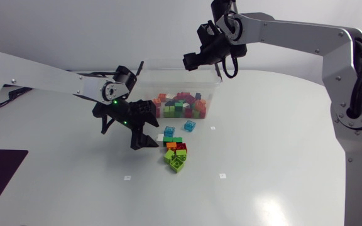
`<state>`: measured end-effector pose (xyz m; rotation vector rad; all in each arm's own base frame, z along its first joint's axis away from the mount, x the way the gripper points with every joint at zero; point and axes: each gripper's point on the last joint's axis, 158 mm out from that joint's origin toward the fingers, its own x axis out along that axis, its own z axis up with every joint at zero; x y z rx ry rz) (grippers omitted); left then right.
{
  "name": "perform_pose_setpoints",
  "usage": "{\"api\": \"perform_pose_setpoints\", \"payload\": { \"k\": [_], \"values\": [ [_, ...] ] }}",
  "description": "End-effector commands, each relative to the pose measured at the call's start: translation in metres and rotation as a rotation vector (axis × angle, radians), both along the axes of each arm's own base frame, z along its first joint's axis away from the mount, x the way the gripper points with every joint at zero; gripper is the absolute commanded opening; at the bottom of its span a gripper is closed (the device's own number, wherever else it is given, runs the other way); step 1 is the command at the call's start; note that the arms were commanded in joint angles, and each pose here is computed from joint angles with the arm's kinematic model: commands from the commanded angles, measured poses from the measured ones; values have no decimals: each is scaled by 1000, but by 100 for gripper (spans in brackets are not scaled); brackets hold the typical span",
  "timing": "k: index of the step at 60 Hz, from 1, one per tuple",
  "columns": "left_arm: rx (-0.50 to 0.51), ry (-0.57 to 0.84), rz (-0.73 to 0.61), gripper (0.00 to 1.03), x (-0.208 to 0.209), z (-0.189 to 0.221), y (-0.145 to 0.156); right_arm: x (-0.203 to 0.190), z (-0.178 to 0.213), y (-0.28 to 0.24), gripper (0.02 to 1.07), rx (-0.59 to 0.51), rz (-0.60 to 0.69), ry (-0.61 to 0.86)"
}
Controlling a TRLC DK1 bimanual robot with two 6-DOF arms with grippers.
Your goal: Place the duplo bricks in the container
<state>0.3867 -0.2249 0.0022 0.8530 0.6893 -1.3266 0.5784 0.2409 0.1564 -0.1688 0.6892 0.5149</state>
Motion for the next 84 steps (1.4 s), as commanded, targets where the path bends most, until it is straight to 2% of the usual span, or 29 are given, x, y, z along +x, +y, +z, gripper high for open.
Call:
{"api": "perform_pose_setpoints", "payload": {
  "k": [1,25,29,34,53,58,62,74,84],
  "values": [
    [22,29,-49,98,-8,-15,-2,-8,16,-7,100,10,-18,-4],
    [36,47,-94,96,-6,-28,-13,-85,24,-24,100,-13,32,-23],
    [39,55,-97,92,-5,-30,-14,-97,27,-29,100,-14,38,-33],
    [42,65,-97,91,-5,-33,-15,-111,32,-33,100,-9,40,-49],
    [55,97,-102,60,-7,-33,-12,-165,23,-41,100,-9,65,-53],
    [58,105,-105,59,-10,-35,-11,-180,13,-42,100,-13,77,-45],
    [59,110,-105,54,-12,-36,-11,-189,7,-42,100,-18,91,-45],
    [60,117,-112,28,-16,-36,-14,-218,-18,-37,100,-37,135,-12],
    [59,114,-103,26,-17,-29,-11,-238,-41,-23,100,-62,192,36]
  ]
}}
